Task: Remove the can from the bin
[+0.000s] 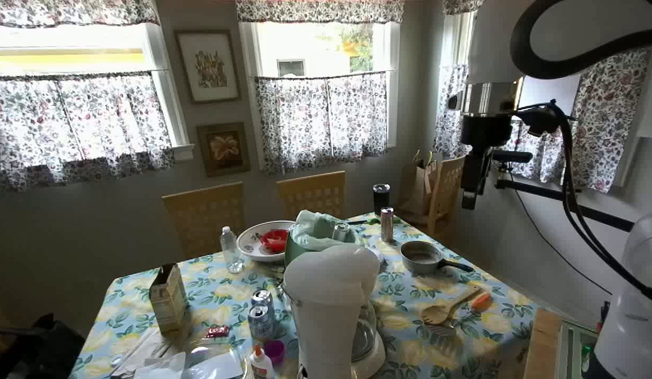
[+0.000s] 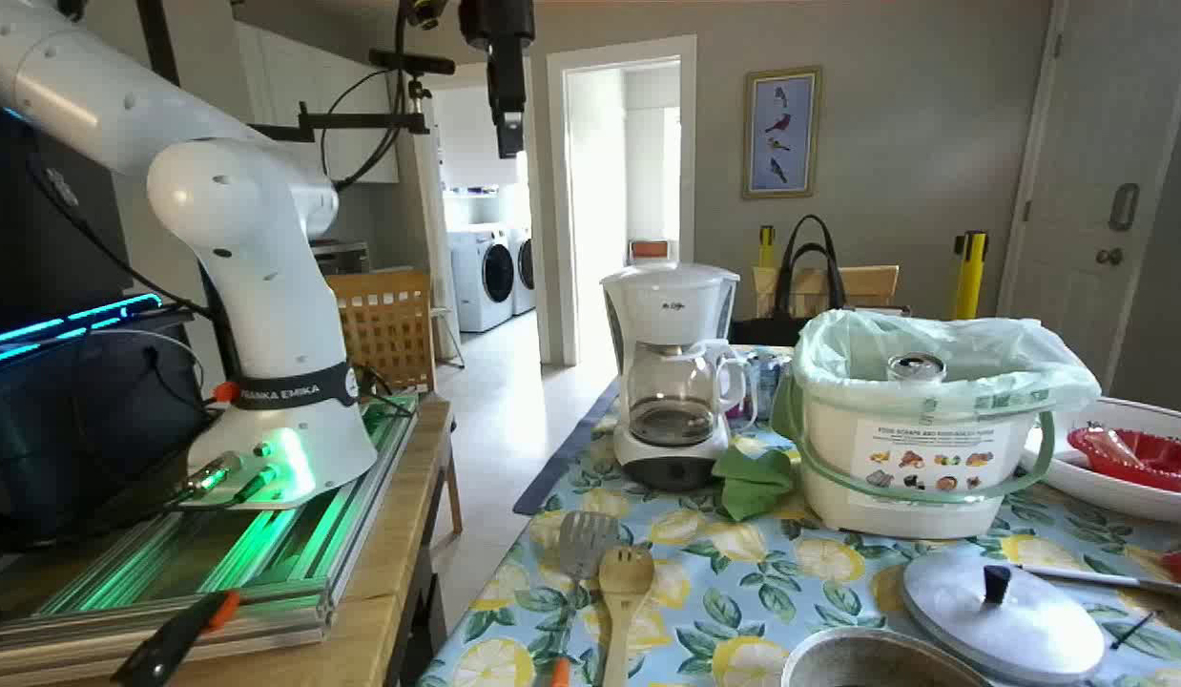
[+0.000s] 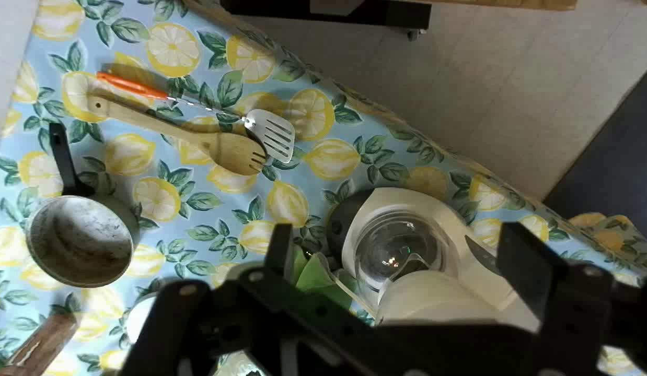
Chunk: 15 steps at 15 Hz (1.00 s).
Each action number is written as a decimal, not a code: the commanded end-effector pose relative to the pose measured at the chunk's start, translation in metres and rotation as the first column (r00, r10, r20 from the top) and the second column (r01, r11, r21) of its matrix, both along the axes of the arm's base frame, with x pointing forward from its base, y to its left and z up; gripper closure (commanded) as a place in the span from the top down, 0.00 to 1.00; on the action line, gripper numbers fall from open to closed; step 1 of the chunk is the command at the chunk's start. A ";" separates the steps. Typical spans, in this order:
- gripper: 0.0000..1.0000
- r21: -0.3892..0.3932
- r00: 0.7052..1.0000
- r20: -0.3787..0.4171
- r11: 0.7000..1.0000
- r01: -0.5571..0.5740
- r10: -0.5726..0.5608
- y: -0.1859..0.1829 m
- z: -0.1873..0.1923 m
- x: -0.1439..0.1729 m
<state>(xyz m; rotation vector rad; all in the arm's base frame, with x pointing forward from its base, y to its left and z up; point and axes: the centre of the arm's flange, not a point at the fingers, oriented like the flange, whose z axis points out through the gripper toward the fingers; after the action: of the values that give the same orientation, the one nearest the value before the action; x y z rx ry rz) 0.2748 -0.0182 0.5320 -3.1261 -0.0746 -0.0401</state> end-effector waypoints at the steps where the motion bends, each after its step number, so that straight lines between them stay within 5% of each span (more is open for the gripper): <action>1: 1.00 0.000 1.000 0.000 1.000 0.000 0.000 0.000 0.000 0.000; 5: 1.00 0.000 1.000 0.000 1.000 0.000 0.000 0.000 0.000 0.000; 6: 1.00 0.011 0.990 -0.012 0.990 0.141 -0.141 -0.003 0.001 0.015; 9: 1.00 0.071 0.962 0.006 0.959 0.273 -0.274 -0.029 0.009 0.051; 15: 1.00 0.087 0.939 0.155 0.951 0.298 -0.309 -0.076 0.007 0.123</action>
<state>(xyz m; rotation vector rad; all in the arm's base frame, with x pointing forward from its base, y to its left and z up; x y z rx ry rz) 0.3505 -0.0760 0.5390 -3.0403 0.4043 -0.2678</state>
